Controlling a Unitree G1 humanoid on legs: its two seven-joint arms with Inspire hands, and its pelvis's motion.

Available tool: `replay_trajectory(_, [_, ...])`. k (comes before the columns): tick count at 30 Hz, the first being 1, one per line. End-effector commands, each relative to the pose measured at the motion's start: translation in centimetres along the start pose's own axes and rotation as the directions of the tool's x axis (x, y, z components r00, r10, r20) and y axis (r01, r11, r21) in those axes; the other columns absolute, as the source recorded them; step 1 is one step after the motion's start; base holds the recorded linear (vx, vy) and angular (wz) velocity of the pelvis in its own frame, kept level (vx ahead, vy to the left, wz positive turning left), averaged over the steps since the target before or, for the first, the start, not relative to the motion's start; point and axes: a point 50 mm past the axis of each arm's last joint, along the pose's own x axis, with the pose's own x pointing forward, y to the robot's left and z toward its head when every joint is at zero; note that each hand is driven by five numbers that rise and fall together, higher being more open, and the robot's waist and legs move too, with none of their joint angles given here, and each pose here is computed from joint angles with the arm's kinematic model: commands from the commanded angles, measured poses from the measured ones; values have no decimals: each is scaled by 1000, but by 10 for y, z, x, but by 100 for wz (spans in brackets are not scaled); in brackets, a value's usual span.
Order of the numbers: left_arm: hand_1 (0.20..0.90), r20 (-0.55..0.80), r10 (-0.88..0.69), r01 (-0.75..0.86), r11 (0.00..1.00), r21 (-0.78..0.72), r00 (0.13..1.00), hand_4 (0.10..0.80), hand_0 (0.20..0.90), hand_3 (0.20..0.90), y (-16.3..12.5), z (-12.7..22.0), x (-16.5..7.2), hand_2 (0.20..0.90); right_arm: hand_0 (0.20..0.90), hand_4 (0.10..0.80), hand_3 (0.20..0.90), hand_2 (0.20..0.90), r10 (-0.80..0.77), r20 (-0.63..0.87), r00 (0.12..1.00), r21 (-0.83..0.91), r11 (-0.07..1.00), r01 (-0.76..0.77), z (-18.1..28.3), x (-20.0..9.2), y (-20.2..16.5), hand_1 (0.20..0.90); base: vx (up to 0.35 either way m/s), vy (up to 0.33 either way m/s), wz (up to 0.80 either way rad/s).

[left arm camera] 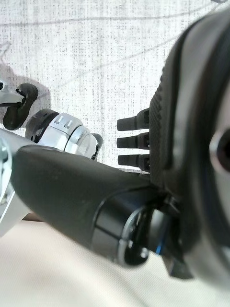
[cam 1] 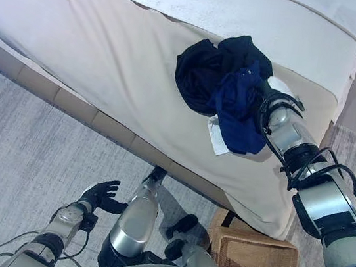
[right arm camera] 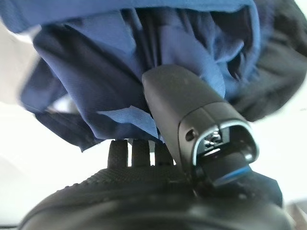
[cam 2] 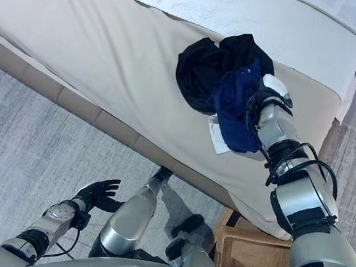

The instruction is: Pick up the clothes from the bed and place them into the basket

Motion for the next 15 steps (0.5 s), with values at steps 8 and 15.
replay_trajectory(8, [900,-146,4,-2,1000,14,989,800,900,900,-5,-61,-23,900,300,100,200,300,-718,380,583,258,687,679,42,-66,-146,300,69,-10,-18])
replay_trajectory(15, [900,-233,-13,16,1000,11,972,800,900,900,-10,-84,-32,900,300,100,200,300,-904,334,265,400,391,829,26,-118,-204,300,36,4,-34])
